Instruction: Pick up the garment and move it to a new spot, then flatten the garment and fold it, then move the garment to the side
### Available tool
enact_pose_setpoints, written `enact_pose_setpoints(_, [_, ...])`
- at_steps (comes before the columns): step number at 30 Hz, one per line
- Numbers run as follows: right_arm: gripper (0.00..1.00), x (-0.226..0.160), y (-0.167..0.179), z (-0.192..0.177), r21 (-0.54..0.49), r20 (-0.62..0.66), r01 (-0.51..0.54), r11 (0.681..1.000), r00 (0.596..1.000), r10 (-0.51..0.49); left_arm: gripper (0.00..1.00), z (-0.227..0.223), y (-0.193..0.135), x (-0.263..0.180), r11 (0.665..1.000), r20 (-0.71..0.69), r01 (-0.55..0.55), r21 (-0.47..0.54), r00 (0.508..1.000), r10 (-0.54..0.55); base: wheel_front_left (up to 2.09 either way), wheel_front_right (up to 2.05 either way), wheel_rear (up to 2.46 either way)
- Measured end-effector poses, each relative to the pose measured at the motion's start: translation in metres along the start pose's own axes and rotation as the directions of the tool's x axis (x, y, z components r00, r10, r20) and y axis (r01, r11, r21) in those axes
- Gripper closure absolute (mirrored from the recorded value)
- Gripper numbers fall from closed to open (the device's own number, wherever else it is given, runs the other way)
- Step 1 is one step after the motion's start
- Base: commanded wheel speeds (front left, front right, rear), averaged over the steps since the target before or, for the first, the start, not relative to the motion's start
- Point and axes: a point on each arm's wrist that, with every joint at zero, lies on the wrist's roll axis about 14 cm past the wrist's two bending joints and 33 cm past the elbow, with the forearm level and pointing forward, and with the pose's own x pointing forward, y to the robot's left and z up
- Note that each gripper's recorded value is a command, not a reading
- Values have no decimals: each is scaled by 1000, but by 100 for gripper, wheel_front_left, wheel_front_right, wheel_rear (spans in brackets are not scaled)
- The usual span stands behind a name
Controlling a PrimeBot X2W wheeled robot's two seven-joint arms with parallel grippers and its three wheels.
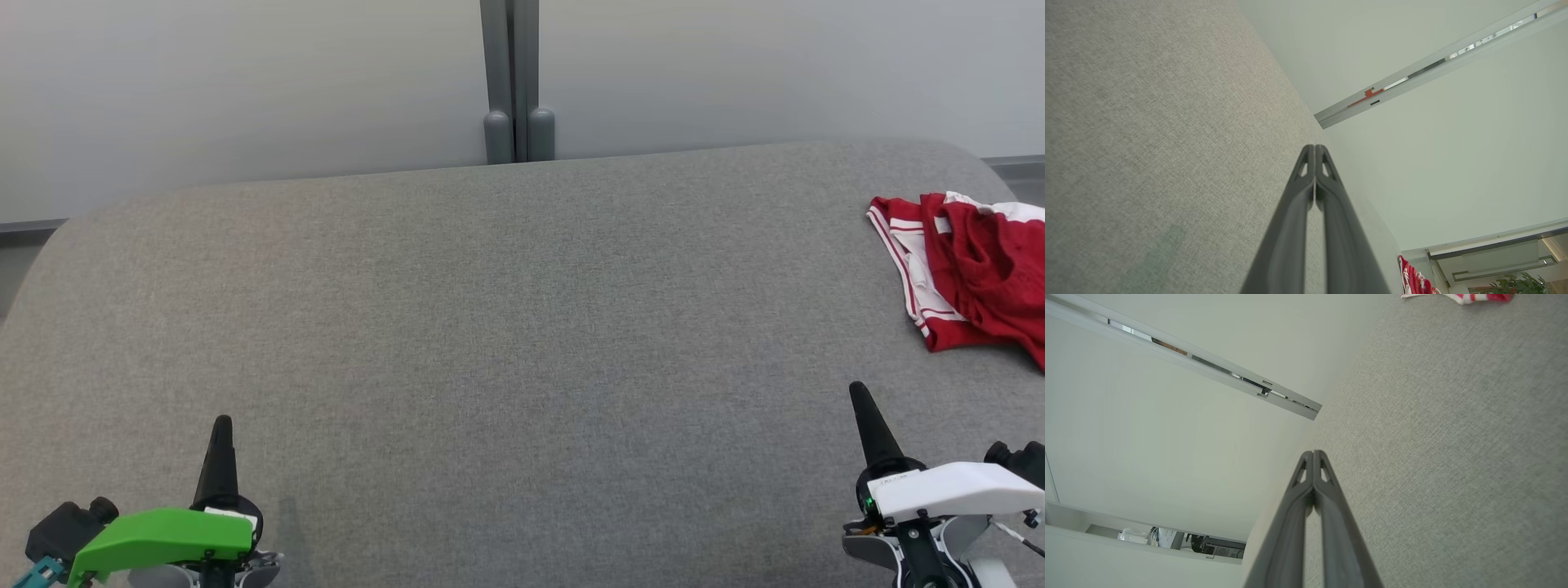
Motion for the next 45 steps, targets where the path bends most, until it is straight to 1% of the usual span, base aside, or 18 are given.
enact_pose_setpoints(10, [100, 3, 3, 2, 100, 3, -4, 995, 1000, 4, 100, 0, -4, 4, 995, -9, 15, -97, 1000, -16, 0, 0, 0])
enact_pose_setpoints(22, [100, 5, 3, 3, 205, 4, -5, 979, 1000, 5, 100, 1, -10, 8, 978, -14, 36, -205, 999, -39, 0, 0, 0])
enact_pose_setpoints(33, [100, 8, 5, 6, 289, 9, -13, 957, 1000, 11, 100, 1, -14, 11, 954, -17, 52, -294, 998, -60, 0, 0, 0])
enact_pose_setpoints(45, [100, 10, 8, 8, 375, 14, -27, 926, 1000, 23, 100, 2, -20, 14, 922, -20, 70, -381, 996, -84, 0, 0, 0])
